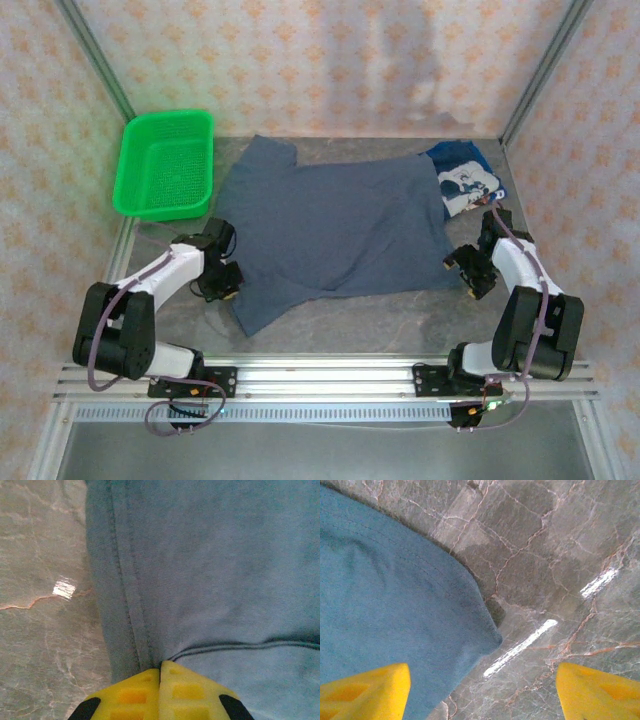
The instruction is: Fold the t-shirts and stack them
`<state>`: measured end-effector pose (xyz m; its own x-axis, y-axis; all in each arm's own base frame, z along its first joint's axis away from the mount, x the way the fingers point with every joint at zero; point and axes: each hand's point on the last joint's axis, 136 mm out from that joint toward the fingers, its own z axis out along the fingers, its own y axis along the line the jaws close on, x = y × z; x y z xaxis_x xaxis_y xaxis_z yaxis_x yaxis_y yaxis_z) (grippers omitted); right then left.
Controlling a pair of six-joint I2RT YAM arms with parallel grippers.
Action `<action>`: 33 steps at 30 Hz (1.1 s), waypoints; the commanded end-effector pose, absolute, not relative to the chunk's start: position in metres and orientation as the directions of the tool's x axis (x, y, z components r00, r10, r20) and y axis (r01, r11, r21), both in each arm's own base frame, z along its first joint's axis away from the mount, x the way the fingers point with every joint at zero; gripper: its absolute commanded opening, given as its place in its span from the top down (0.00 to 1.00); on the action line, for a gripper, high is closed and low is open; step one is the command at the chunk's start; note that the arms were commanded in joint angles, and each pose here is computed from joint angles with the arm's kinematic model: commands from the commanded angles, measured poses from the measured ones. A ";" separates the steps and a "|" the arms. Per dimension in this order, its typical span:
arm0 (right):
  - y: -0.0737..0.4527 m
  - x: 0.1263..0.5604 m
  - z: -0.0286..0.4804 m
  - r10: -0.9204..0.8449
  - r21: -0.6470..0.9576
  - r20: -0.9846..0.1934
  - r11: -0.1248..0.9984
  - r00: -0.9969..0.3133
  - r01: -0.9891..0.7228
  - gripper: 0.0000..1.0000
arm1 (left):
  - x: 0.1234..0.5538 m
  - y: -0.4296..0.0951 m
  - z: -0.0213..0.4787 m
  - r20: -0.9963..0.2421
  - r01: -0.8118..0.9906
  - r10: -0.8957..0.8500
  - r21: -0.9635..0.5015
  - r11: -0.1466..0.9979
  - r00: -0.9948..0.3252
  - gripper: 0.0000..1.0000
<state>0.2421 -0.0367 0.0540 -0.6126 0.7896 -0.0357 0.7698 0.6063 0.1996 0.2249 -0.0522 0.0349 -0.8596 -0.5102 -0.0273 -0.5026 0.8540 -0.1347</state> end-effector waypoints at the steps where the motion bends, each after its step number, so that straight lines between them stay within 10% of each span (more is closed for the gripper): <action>1: -0.047 0.246 0.061 0.803 0.184 -0.074 0.594 -0.592 0.783 0.23 | 0.233 -0.060 0.062 -0.064 -0.458 -0.476 -0.184 0.869 -0.877 1.00; 25: -0.053 0.228 0.048 0.805 0.090 -0.034 0.592 -0.592 0.801 0.24 | 0.236 -0.070 0.090 -0.116 -0.437 -0.486 -0.294 0.850 -0.867 1.00; 33: -0.041 0.245 0.038 0.817 0.169 0.023 0.566 -0.577 0.807 0.39 | 0.236 -0.068 0.095 -0.137 -0.437 -0.492 -0.302 0.847 -0.859 1.00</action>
<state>0.2414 -0.0442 0.0433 -0.5902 0.8072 -0.0143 0.7963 0.5849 0.1542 0.2403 -0.0673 0.0928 -0.8622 -0.4881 -0.1357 -0.4327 0.8487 -0.3040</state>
